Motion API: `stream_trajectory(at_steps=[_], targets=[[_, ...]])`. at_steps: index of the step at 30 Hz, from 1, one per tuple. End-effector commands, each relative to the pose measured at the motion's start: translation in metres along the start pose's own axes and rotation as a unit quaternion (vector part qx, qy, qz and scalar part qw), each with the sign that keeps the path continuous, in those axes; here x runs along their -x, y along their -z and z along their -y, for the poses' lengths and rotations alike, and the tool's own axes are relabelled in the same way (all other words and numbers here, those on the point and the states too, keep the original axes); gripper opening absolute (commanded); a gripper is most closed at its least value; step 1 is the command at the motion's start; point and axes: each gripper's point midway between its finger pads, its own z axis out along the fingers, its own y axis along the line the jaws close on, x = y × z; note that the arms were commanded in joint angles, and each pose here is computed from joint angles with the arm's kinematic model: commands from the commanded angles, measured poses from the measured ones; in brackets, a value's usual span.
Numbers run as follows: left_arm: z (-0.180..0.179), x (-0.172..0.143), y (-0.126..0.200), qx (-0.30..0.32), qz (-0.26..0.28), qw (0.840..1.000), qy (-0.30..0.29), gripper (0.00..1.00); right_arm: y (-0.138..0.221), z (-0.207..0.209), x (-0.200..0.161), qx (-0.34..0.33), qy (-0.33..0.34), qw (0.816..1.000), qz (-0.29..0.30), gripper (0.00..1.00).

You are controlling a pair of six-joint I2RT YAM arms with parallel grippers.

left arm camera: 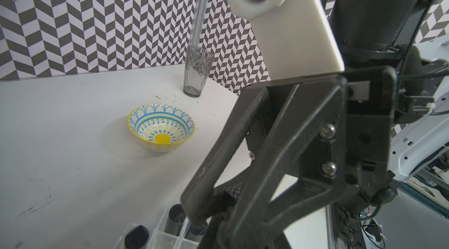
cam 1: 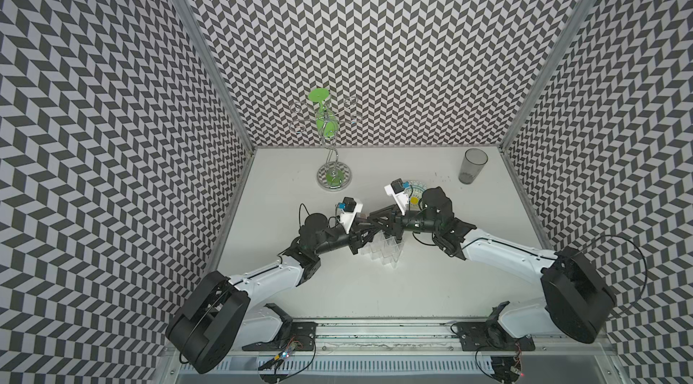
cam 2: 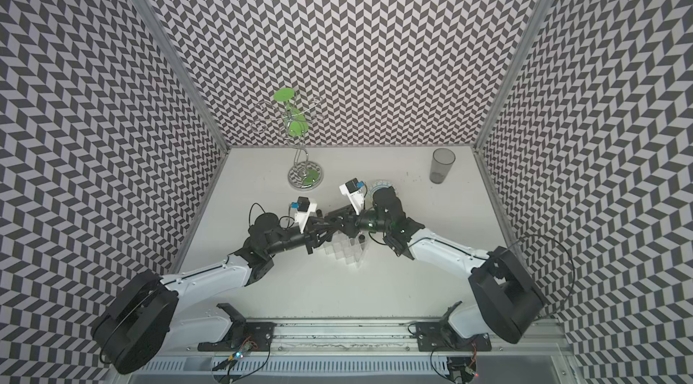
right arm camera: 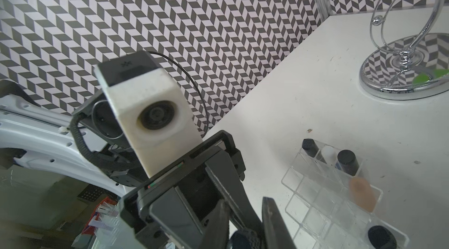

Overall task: Arrange the lipsticks in the organizer
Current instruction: Adjust the lipstick, then place the lipstick in the storage box.

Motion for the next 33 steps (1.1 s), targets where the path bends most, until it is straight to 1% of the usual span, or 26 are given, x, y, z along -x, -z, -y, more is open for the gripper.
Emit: stream_trajectory(at_steps=[1, 3, 5, 6, 7, 9, 13, 14, 17, 21, 25, 33], targets=[[0.002, 0.01, 0.004, 0.005, 0.016, 1.0, -0.01, 0.4, -0.008, -0.003, 0.004, -0.009, 0.018, 1.0, 0.002, 0.17], [-0.004, 0.01, 0.007, 0.021, 0.015, 1.0, -0.002, 0.53, -0.007, 0.004, 0.007, -0.033, 0.019, 0.999, 0.008, 0.16], [-0.016, 0.01, 0.014, 0.055, 0.019, 0.998, 0.015, 0.7, -0.005, 0.014, 0.01, -0.069, 0.026, 0.997, 0.011, 0.16], [-0.021, 0.009, 0.019, 0.071, 0.019, 0.997, 0.023, 0.76, -0.005, 0.019, 0.01, -0.085, 0.028, 0.996, 0.011, 0.15], [-0.029, 0.009, 0.025, 0.096, 0.023, 0.995, 0.033, 0.8, -0.004, 0.023, 0.011, -0.102, 0.032, 0.994, 0.014, 0.15], [-0.041, 0.009, 0.039, 0.136, 0.035, 0.989, 0.047, 0.84, -0.005, 0.03, 0.01, -0.12, 0.034, 0.992, 0.013, 0.15], [-0.058, 0.008, 0.064, 0.191, 0.049, 0.979, 0.06, 0.86, -0.013, 0.041, 0.005, -0.148, 0.042, 0.988, 0.006, 0.14], [-0.065, 0.006, 0.07, 0.211, 0.056, 0.973, 0.08, 0.87, -0.017, 0.044, 0.004, -0.16, 0.048, 0.986, 0.004, 0.15], [-0.082, 0.005, 0.087, 0.258, 0.075, 0.958, 0.097, 0.89, -0.028, 0.052, -0.001, -0.193, 0.069, 0.979, -0.003, 0.14], [-0.098, -0.002, 0.1, 0.281, 0.091, 0.948, 0.117, 0.89, -0.042, 0.059, -0.004, -0.222, 0.096, 0.97, -0.01, 0.14], [-0.104, -0.005, 0.108, 0.277, 0.101, 0.947, 0.127, 0.88, -0.05, 0.072, -0.002, -0.247, 0.106, 0.963, -0.012, 0.14], [-0.107, -0.007, 0.106, 0.273, 0.098, 0.949, 0.122, 0.87, -0.059, 0.096, -0.01, -0.29, 0.125, 0.949, -0.021, 0.14]])
